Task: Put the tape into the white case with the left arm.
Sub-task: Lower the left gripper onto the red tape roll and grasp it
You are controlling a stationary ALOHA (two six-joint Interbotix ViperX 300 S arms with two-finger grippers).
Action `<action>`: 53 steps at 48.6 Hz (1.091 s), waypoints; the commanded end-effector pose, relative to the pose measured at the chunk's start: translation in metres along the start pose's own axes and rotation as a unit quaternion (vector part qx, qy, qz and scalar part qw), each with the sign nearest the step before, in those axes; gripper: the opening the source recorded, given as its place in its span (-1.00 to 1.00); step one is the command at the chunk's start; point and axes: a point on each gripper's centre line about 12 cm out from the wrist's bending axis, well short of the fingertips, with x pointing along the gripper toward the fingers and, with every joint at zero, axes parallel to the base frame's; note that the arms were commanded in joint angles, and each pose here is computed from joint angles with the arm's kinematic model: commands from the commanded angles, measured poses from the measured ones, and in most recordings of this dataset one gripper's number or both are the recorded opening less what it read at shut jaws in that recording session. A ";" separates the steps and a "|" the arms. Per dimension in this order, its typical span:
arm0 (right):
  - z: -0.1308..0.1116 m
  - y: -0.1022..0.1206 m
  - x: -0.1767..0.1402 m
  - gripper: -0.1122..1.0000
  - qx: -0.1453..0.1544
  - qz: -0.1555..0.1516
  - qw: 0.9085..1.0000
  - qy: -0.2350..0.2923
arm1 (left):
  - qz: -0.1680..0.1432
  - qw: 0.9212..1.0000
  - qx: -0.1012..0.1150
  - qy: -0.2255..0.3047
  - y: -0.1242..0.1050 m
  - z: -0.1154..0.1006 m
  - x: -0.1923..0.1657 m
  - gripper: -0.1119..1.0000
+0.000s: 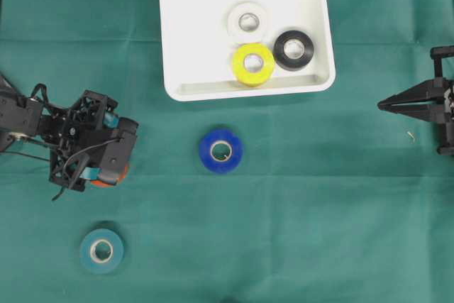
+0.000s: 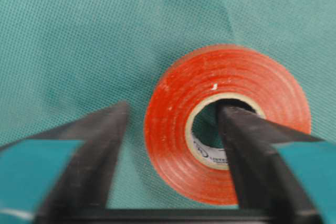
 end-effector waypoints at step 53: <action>0.005 0.000 0.001 -0.97 0.001 -0.001 1.000 -0.008 | -0.002 0.999 0.008 -0.047 -0.001 0.051 -0.068 -0.36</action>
